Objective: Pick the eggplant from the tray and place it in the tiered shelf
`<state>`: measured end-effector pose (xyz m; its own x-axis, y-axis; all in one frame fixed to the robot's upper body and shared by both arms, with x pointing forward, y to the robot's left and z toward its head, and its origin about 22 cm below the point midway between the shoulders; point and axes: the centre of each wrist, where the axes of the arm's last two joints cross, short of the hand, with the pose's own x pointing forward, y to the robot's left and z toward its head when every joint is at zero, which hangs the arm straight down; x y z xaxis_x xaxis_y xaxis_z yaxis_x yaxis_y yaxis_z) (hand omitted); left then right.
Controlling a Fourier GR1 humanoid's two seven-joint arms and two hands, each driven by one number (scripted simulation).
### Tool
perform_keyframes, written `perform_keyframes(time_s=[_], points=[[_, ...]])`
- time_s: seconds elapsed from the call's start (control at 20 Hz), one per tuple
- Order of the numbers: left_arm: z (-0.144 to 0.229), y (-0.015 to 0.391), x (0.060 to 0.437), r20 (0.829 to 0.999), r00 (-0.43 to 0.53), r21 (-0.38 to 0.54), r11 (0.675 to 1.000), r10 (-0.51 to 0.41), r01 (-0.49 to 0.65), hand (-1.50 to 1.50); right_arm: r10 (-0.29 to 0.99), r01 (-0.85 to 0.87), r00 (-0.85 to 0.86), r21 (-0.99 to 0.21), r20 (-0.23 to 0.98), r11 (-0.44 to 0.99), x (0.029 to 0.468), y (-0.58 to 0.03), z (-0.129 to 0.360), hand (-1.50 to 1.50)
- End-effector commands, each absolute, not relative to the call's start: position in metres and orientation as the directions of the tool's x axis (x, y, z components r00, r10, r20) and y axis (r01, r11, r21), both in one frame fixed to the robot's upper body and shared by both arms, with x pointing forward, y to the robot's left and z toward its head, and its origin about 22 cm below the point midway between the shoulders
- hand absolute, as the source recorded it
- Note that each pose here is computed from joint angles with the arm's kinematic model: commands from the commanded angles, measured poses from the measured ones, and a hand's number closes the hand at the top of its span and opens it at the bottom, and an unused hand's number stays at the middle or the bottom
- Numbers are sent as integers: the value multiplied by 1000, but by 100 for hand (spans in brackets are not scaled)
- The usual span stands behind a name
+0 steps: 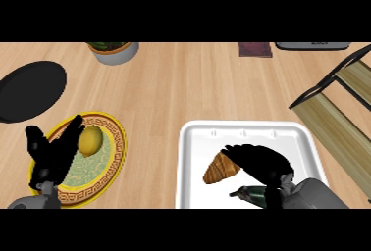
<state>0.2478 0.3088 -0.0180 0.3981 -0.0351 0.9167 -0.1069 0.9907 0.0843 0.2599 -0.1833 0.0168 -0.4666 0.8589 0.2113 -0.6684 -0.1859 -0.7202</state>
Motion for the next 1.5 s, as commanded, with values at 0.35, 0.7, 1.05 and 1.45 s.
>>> perform_keyframes(time_s=[0.35, 0.7, 1.05, 1.45], points=[[-24, 296, 250, 897, 442, 43, 998, -16, -52, 0, 757, -680, -628, -601, 180, -421, 244, -183, -17, 150], [-13, 288, 264, 894, 447, 64, 995, -23, -76, 0, 734, -712, -606, -620, 305, -330, 236, -190, -27, 150], [-30, 317, 230, 890, 455, 65, 982, 24, -178, 0, 925, -511, 176, -771, 338, 379, 271, -250, -11, 150], [-22, 319, 232, 900, 436, 63, 985, 12, -158, 0, 561, 205, 570, -766, 600, 610, 304, -215, 47, 150]])
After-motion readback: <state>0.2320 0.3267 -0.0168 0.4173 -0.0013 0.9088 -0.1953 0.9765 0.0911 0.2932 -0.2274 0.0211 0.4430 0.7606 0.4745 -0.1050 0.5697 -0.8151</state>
